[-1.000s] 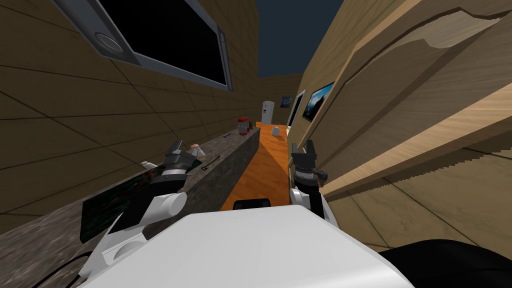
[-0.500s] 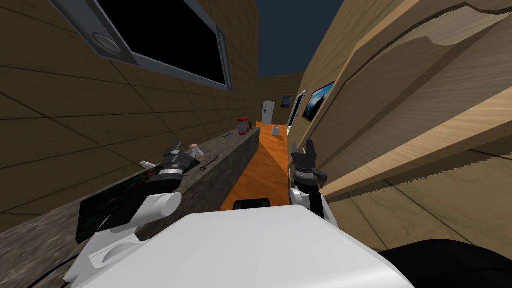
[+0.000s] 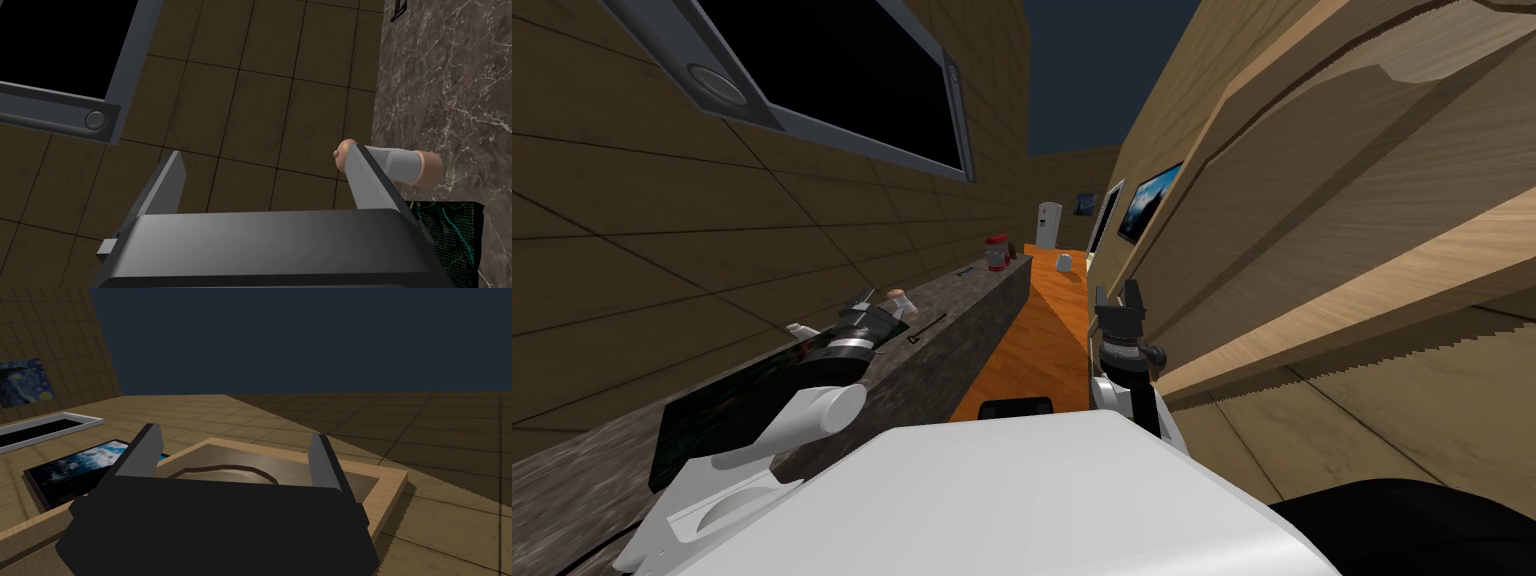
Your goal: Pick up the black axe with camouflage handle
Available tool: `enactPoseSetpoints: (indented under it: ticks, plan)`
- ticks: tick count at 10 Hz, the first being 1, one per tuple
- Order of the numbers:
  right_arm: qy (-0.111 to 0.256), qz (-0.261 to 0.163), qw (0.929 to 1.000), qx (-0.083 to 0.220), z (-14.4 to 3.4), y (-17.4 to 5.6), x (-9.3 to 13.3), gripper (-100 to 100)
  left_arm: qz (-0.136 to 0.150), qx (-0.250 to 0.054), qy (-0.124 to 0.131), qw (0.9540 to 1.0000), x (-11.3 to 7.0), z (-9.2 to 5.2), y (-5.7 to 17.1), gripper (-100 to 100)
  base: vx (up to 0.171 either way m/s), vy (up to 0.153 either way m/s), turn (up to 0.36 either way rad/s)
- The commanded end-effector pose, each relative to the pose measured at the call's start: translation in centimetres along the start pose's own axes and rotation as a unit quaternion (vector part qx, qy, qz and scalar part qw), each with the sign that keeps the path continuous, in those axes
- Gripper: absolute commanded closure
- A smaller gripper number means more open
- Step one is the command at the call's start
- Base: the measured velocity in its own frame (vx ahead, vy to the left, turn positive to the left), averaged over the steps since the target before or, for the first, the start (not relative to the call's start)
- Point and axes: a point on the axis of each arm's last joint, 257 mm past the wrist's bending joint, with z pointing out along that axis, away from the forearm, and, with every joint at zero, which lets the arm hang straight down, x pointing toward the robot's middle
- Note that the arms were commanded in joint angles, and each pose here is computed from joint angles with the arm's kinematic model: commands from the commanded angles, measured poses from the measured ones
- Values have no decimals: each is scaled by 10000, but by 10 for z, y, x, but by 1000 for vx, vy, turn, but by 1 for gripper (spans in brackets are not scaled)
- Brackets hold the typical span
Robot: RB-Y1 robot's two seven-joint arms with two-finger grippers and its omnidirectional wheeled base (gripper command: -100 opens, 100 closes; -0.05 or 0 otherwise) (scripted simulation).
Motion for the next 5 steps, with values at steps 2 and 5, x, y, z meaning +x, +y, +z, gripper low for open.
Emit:
enactPoseSetpoints:
  ticks: [2, 5]
  plan:
    - [0, 0, 10000, 0, 0, 0, 0, 0, -102, -313, -111, 9994, -11, -1, 11, -100, 29, -26, 15]
    - [0, 0, 10000, 0, 0, 0, 0, 0, -205, -644, -231, 9974, -23, -2, 24, -100, 35, -31, 8]
